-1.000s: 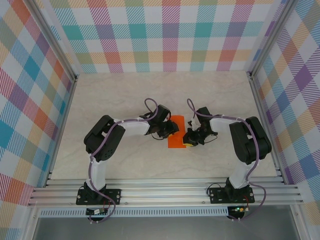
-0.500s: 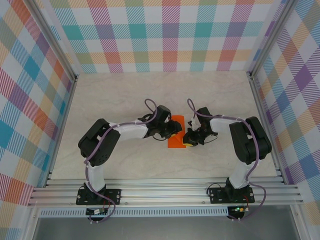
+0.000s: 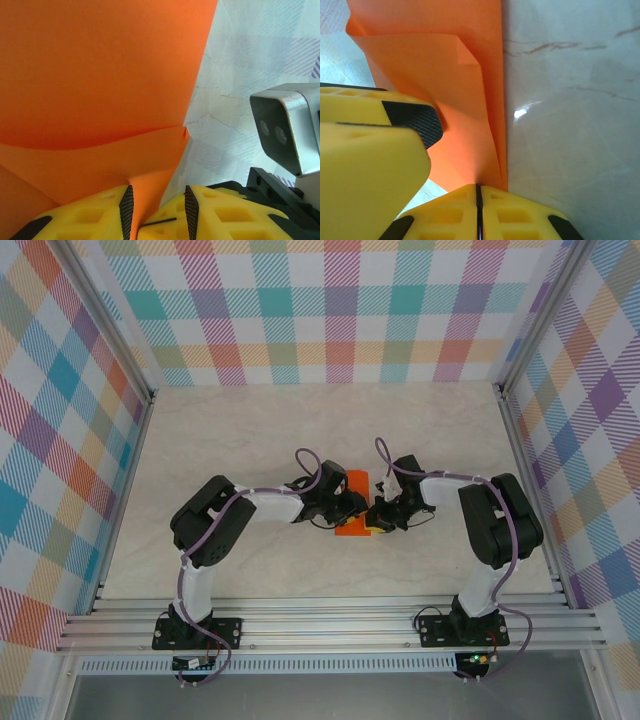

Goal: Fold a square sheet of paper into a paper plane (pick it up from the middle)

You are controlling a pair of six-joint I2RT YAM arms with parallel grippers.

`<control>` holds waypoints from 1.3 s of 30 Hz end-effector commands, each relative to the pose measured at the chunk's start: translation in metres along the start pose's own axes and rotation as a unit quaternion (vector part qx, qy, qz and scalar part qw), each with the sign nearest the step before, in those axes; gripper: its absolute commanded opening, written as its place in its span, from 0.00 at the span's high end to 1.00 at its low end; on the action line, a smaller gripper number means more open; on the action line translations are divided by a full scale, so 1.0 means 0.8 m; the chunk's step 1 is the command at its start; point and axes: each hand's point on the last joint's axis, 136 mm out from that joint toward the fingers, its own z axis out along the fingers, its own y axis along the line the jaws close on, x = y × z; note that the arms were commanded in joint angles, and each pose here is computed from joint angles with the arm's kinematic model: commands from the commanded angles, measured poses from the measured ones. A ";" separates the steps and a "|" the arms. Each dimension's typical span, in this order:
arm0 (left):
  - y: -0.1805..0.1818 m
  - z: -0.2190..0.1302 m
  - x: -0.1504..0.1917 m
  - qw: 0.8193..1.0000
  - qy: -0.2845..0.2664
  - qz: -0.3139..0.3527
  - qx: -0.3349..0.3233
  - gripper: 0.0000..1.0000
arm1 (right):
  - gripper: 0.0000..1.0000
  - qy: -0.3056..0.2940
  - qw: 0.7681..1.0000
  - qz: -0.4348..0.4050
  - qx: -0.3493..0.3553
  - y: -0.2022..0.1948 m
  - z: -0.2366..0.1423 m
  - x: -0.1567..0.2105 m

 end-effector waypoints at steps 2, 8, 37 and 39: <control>0.025 0.011 -0.001 1.000 -0.014 0.000 -0.025 0.65 | 0.92 0.018 0.998 0.028 0.055 -0.041 0.017 0.017; 0.045 0.003 -0.017 0.998 -0.037 0.012 -0.057 0.65 | 0.94 0.021 0.997 0.028 0.071 -0.049 0.016 0.021; 0.087 -0.045 -0.115 0.993 -0.097 -0.001 -0.065 0.64 | 0.95 0.024 0.996 0.033 0.078 -0.052 0.016 0.021; 0.089 -0.049 -0.119 0.993 -0.098 -0.003 -0.064 0.64 | 0.95 0.024 0.996 0.033 0.077 -0.052 0.016 0.021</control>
